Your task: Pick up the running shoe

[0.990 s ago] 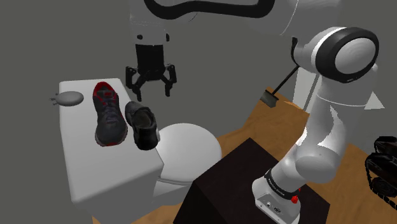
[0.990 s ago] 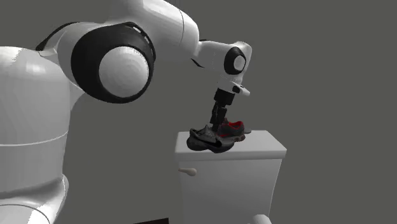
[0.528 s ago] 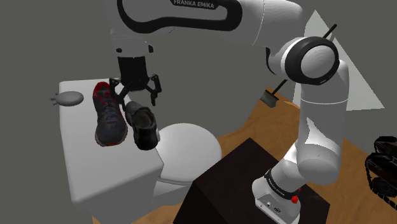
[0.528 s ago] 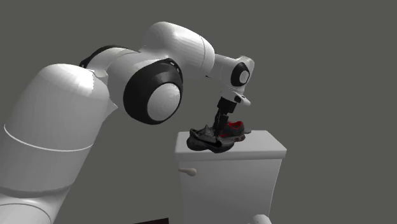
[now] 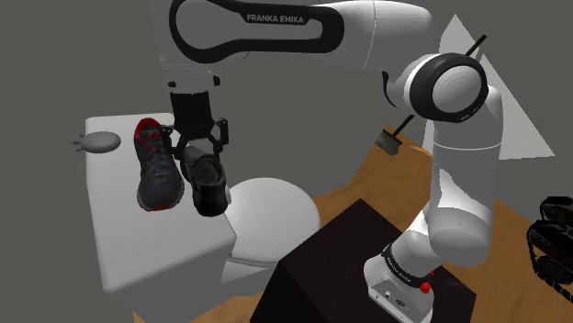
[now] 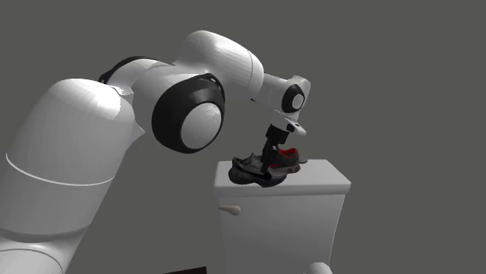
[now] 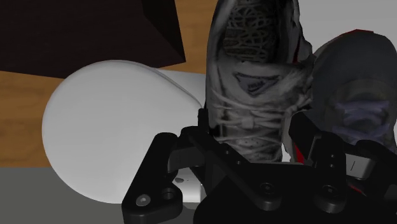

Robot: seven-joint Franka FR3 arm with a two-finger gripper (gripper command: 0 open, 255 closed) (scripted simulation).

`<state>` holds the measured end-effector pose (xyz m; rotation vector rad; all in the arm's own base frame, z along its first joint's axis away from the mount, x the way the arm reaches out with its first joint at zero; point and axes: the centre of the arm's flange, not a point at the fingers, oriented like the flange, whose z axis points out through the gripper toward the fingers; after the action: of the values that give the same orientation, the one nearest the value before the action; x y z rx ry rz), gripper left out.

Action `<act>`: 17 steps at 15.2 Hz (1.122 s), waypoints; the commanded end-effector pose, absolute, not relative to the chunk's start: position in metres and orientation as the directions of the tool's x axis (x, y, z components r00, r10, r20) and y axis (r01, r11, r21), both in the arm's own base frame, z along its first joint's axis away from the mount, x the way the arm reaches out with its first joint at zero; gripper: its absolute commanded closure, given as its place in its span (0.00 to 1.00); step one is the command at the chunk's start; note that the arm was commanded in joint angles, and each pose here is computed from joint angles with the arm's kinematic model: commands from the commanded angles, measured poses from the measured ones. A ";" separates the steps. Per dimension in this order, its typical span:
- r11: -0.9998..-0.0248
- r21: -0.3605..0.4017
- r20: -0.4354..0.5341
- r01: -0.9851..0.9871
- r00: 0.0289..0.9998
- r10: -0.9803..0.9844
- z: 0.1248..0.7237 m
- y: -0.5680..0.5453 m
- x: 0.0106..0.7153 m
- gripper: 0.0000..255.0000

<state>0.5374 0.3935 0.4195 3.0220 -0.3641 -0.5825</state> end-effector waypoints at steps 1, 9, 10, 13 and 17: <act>-0.971 0.088 -0.363 -0.221 0.901 -0.238 0.418 0.393 0.537 1.00; -0.971 0.088 -0.363 -0.221 0.901 -0.238 0.429 0.393 0.538 1.00; -0.971 0.088 -0.363 -0.221 0.901 -0.238 0.434 0.393 0.538 1.00; -0.971 0.088 -0.363 -0.221 0.901 -0.238 0.450 0.393 0.538 1.00; -0.971 0.088 -0.363 -0.221 0.901 -0.238 0.471 0.393 0.538 1.00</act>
<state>0.5370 0.3937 0.4645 3.0193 -0.3644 -0.5848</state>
